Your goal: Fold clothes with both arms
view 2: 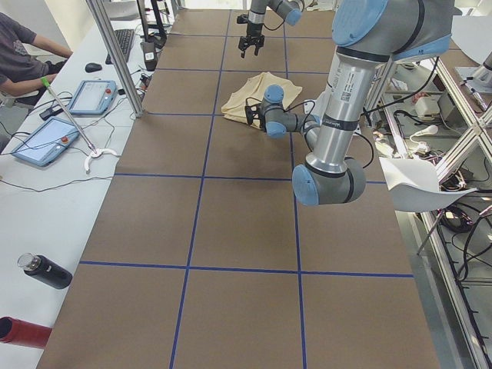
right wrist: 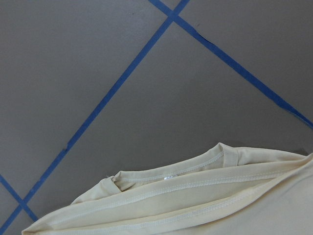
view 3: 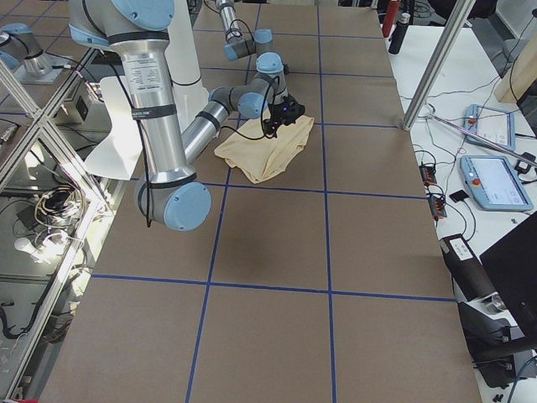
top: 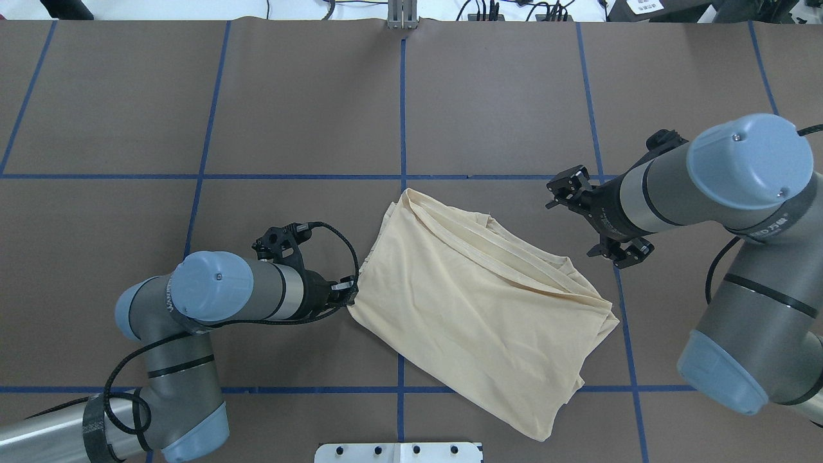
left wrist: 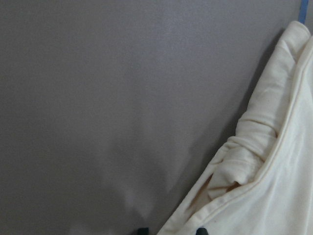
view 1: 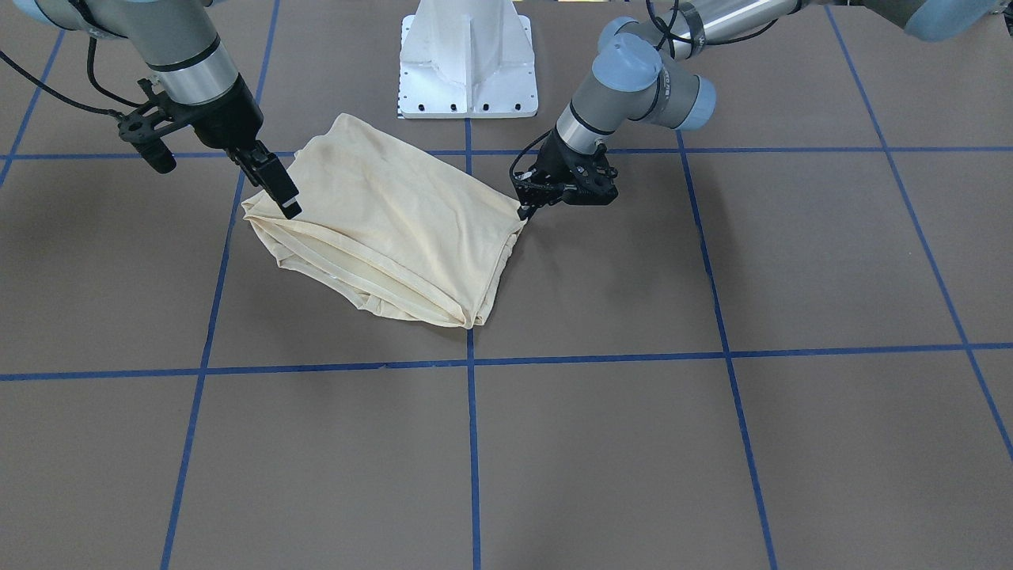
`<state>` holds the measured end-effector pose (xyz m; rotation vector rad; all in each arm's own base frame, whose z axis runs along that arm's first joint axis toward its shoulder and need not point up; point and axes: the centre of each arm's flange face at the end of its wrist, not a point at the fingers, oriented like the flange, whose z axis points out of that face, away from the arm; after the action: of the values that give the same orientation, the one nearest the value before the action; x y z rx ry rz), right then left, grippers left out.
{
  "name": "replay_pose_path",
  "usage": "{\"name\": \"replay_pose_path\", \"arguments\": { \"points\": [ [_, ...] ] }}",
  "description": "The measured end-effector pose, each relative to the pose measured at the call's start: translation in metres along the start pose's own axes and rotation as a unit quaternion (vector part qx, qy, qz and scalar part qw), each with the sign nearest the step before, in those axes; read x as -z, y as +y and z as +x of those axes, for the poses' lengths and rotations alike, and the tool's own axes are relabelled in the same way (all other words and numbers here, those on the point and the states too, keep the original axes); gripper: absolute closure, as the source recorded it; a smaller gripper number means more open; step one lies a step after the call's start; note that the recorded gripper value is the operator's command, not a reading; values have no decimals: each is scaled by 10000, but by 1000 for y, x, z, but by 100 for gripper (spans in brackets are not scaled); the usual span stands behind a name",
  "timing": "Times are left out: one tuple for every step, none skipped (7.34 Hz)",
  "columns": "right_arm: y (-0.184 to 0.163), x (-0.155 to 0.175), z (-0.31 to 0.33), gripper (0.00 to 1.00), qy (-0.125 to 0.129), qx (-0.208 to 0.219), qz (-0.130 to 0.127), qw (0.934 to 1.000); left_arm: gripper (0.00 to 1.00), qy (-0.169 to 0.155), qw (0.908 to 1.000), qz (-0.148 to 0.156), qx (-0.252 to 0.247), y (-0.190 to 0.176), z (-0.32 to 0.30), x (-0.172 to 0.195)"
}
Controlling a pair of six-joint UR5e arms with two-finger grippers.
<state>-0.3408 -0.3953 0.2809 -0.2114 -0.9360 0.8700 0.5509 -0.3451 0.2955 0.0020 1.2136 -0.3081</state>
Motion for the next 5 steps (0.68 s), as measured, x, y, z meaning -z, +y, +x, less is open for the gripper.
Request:
{"name": "replay_pose_path", "arguments": {
  "points": [
    [0, 0, 0, 0, -3, -2, 1, 10000, 100, 30, 9999, 120, -99, -14, 2, 5],
    [0, 0, 0, 0, -8, -1, 2, 10000, 100, 53, 9989, 342, -328, -34, 8, 10],
    [1, 1, -1, 0, -12, 3, -2, 10000, 100, 37, 9967, 653, -477, -65, 17, 9],
    [2, 1, -1, 0, -18, 9, -9, 10000, 100, -37, 9942, 960, -489, -108, 32, -1],
    [4, 0, -1, 0, -26, 20, -14, 10000, 100, -127, 9907, 1247, -520, -156, 45, -9]
  ]
}}
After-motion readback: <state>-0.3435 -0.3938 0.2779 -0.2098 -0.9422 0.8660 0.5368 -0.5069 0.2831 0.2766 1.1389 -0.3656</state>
